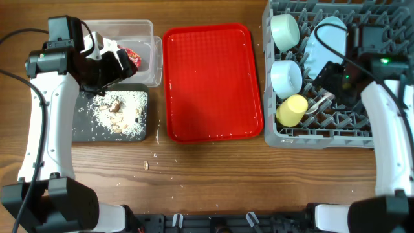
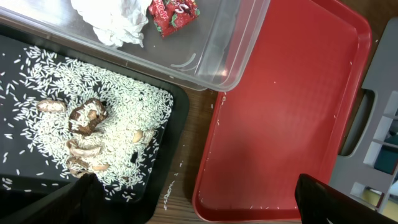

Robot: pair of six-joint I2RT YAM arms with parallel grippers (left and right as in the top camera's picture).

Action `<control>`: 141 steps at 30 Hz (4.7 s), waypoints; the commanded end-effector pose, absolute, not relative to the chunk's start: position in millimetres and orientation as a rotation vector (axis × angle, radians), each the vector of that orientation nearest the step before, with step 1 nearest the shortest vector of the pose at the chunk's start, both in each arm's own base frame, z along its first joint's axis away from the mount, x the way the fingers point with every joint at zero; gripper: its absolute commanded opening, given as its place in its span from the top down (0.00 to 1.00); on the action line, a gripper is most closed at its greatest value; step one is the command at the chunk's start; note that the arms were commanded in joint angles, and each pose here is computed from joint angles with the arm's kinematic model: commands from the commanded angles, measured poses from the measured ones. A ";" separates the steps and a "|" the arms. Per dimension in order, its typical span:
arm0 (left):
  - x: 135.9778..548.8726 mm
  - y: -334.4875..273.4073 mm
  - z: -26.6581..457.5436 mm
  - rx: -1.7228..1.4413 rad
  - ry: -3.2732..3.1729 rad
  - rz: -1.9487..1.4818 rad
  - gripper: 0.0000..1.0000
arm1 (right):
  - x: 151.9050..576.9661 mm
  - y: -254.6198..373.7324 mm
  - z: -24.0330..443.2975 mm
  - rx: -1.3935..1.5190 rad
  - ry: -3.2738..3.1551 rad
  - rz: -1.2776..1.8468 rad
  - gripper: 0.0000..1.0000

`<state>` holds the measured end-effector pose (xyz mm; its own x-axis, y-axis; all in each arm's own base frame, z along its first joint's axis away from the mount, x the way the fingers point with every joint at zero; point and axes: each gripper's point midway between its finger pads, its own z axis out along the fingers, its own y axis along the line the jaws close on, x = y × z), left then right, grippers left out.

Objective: Sort waste into correct bins and load items into the dishwasher rack

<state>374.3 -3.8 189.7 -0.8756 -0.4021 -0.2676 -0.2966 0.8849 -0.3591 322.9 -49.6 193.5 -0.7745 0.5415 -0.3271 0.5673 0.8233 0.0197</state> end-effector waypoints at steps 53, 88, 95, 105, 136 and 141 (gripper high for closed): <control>375.5 -1.4 200.4 -0.504 2.687 -0.429 0.00 | 245.8 22.0 176.4 0.143 1.568 0.316 0.00; 398.2 -31.7 262.3 -0.185 2.305 -0.402 0.00 | 246.3 21.9 173.9 0.144 1.578 0.313 0.00; 363.9 -55.2 250.1 0.019 1.983 -0.383 0.00 | 246.3 21.9 173.9 0.144 1.578 0.314 0.00; 291.4 -37.4 187.6 0.013 1.729 -0.331 0.00 | 246.3 21.9 173.9 0.144 1.578 0.314 0.00; 244.1 -26.2 160.9 -0.023 1.634 -0.271 0.00 | 246.3 21.9 173.9 0.144 1.578 0.314 0.00; 244.1 -26.2 160.9 -0.023 1.634 -0.271 0.00 | 246.3 21.9 173.9 0.144 1.578 0.313 0.00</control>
